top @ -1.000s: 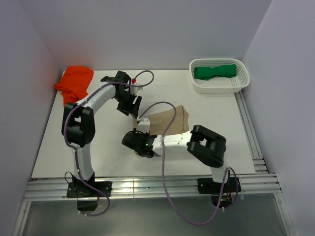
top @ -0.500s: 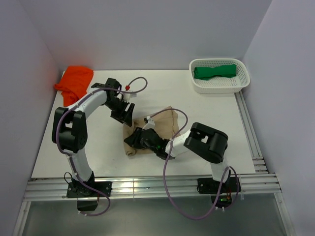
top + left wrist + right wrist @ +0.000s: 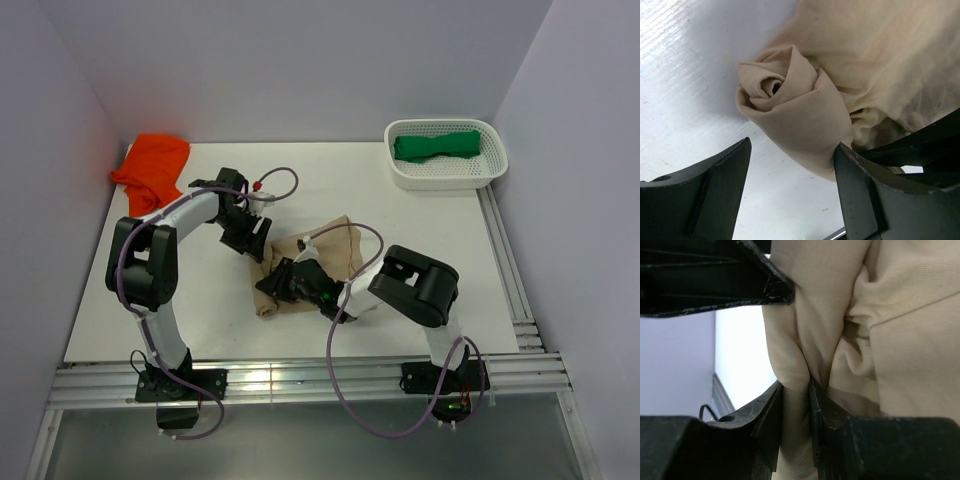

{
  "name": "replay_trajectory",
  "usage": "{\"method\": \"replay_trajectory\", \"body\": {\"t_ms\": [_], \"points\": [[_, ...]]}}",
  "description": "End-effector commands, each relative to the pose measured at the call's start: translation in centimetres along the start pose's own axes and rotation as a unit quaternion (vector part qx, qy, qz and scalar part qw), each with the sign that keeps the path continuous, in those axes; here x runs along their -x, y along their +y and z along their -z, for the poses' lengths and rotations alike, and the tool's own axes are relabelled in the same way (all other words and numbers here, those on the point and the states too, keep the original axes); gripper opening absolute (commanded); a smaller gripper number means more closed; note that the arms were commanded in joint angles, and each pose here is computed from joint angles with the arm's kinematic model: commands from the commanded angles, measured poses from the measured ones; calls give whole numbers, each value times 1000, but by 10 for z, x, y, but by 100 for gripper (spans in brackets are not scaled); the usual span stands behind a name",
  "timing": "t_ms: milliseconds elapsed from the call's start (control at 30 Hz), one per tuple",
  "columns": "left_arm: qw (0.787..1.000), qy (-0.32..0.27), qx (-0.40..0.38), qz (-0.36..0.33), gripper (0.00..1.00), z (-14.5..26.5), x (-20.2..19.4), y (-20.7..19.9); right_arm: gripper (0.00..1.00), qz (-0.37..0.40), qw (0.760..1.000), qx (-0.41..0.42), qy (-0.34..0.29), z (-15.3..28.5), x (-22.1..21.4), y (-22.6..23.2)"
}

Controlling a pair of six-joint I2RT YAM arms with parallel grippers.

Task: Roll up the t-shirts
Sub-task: Roll the tshirt

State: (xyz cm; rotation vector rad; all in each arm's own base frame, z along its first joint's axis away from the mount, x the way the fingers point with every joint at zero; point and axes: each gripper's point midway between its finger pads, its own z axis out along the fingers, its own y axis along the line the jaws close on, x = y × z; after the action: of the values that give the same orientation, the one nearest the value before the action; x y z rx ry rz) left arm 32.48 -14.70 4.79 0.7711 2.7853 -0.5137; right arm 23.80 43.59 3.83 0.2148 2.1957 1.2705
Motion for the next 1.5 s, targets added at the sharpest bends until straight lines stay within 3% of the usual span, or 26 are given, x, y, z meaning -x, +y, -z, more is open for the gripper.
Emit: {"method": "replay_trajectory", "body": {"t_ms": [0,300,667,733,867,900,1100,1233,1267,1367,1467], "points": [[999,-40,-7,-9,72,4,26,-1,32,13,999,-29,-23,1,14,3],[997,-53,-64,-6,73,7,37,-27,31,28,997,-67,-16,-4,6,-6],[996,-35,82,9,69,-17,38,17,30,27,997,-76,-16,-7,4,-8],[994,-36,102,11,64,-16,38,24,30,26,996,-78,-17,-6,5,-10],[986,-49,157,14,42,-7,46,41,29,18,996,-84,-26,-3,7,-12],[984,-53,171,17,31,-5,48,46,29,13,996,-86,-27,-1,5,-15],[979,-36,202,14,1,-8,45,57,28,-26,998,-57,-25,5,0,-13],[978,-18,209,15,1,-16,39,62,28,-57,998,-13,-16,4,-6,-2],[978,-17,209,16,11,-17,39,62,28,-66,998,-10,-9,3,-10,-2],[977,-27,210,18,20,-15,45,63,27,-76,997,5,-3,1,-14,3],[980,-32,194,25,34,-8,53,61,28,-104,995,11,-2,2,-17,-1]]}}
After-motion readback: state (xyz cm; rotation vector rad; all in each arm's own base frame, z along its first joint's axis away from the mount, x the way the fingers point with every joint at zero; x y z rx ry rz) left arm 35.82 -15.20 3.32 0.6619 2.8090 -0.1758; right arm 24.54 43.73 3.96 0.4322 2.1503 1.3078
